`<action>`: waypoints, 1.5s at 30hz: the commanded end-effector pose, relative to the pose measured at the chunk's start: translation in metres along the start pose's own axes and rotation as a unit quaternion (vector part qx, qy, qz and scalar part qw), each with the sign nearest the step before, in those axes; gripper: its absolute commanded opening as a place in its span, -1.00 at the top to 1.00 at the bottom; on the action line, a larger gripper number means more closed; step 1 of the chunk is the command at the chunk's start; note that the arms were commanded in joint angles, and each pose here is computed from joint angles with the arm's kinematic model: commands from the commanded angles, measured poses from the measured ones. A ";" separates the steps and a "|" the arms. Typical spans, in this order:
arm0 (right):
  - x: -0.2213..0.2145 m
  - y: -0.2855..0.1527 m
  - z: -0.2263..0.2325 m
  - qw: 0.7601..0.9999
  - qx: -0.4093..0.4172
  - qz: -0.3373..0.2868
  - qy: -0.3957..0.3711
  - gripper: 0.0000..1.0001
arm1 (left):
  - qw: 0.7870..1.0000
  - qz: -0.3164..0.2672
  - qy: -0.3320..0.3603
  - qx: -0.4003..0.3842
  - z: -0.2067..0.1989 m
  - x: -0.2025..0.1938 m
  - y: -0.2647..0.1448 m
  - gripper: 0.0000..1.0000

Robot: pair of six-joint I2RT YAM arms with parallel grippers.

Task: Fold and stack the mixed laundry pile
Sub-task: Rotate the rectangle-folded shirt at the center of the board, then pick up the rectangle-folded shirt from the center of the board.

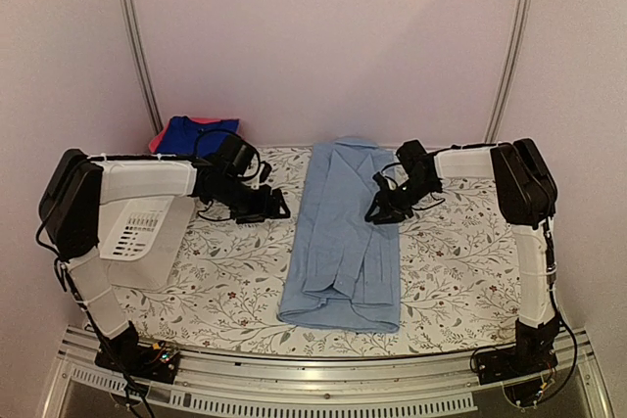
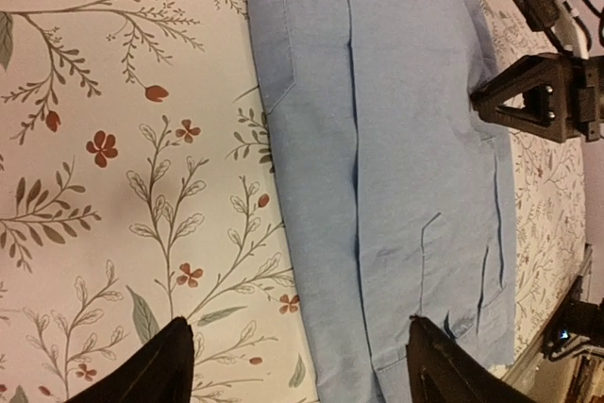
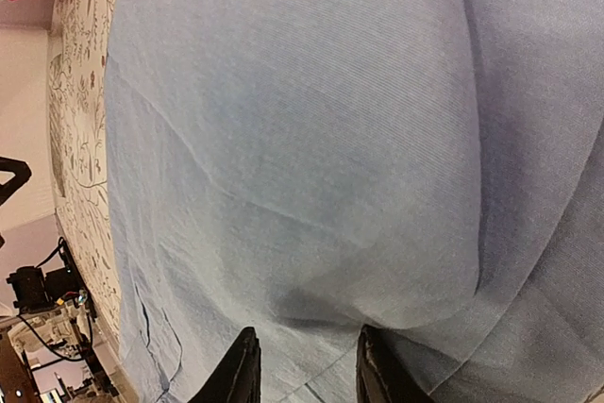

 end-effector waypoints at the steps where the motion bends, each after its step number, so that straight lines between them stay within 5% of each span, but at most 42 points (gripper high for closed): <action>1: 0.005 0.010 -0.013 0.999 -0.042 0.002 0.009 0.26 | 1.000 -0.019 0.012 -0.001 0.006 0.008 0.000 -0.61; 8: 0.021 -0.072 0.037 0.996 -0.006 -0.079 -0.043 -0.01 | 0.997 -0.049 0.034 -0.046 -0.005 0.007 -0.017 -0.83; 14: -0.031 -0.099 0.045 0.998 0.036 -0.053 -0.024 -0.01 | 0.996 0.012 0.003 -0.092 -0.008 -0.034 -0.014 -0.67; 26: -0.183 -0.064 0.008 0.993 0.042 0.073 0.077 0.02 | 0.980 0.110 -0.062 -0.154 -0.020 -0.129 -0.001 -0.34; 45: -0.246 -0.014 -0.007 0.981 0.028 0.158 0.113 0.23 | 0.963 0.185 -0.073 -0.182 -0.030 -0.170 0.022 0.15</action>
Point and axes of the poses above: each gripper's point midway between its finger pads, its own y axis out along the fingers, its own z axis along the line the jaws close on, x = y × z, the point moved 10 cm from there along -y, back along the fingers, and after that the axes turned 9 degrees about y, right-handed, at the moved point
